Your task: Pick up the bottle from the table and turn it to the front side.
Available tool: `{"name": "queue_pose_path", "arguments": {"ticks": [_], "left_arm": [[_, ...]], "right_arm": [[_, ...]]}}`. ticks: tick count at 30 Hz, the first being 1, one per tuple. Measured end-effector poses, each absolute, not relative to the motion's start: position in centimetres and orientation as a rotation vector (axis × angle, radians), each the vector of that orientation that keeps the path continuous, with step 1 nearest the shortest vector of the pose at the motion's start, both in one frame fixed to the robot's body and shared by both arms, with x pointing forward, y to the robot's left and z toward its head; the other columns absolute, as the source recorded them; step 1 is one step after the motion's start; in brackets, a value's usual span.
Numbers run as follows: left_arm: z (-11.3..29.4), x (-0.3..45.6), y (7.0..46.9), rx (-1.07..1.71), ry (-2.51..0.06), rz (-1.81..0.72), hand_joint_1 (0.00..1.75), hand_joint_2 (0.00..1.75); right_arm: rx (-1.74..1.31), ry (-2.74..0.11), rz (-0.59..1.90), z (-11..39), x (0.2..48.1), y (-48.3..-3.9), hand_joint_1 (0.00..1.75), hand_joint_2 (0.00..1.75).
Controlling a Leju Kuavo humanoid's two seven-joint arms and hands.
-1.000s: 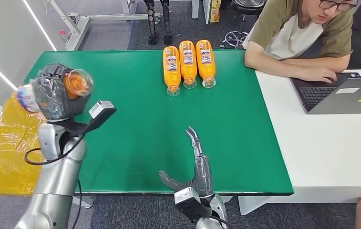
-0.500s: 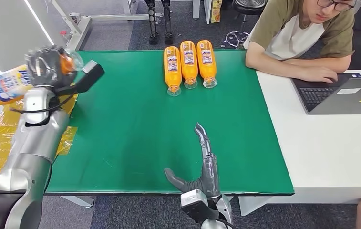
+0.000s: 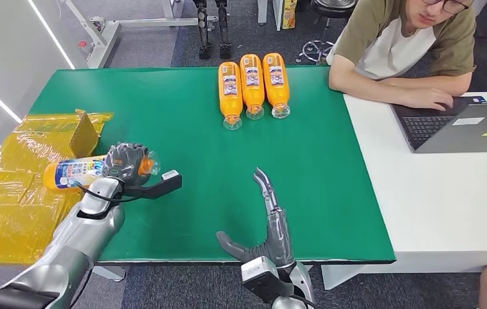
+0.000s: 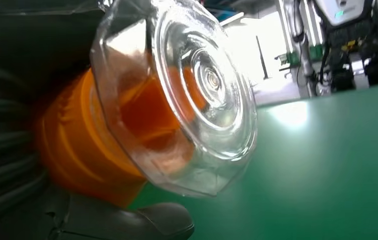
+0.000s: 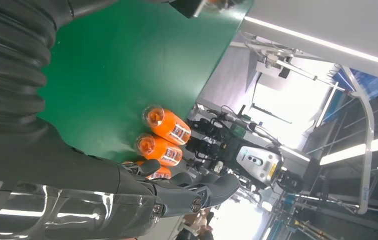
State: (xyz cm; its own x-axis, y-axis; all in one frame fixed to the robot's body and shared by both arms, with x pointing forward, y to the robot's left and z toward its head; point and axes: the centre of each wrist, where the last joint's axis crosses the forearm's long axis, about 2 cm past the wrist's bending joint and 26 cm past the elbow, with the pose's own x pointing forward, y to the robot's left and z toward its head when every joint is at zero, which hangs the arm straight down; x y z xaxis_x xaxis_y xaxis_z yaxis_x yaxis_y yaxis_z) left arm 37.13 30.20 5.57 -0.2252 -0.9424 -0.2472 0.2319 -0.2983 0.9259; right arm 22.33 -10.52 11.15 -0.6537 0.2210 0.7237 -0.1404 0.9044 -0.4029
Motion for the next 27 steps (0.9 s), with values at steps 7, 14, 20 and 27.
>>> {"name": "queue_pose_path", "arguments": {"ticks": [7, 14, 20, 27], "left_arm": [[2.9, 34.4, 30.4, 1.042, -0.934, -1.673, 1.75, 1.75], [1.6, 32.9, 30.7, 1.082, -0.882, -1.618, 0.0, 1.75], [1.5, 32.8, 30.8, 1.087, -0.842, -1.571, 0.0, 1.75], [1.6, 33.0, 30.8, 0.981, -0.891, -1.409, 0.0, 1.75]], "right_arm": [[-0.046, -2.214, 0.554, 11.1, 22.3, -10.5, 0.0, 1.75], [0.01, -2.193, 0.569, 11.0, 22.3, -10.4, 0.0, 1.75], [0.044, -2.188, 0.571, 10.8, 22.3, -10.3, 0.0, 1.75], [0.074, -2.175, 0.582, 10.7, 22.4, -10.2, 0.0, 1.75]]}}
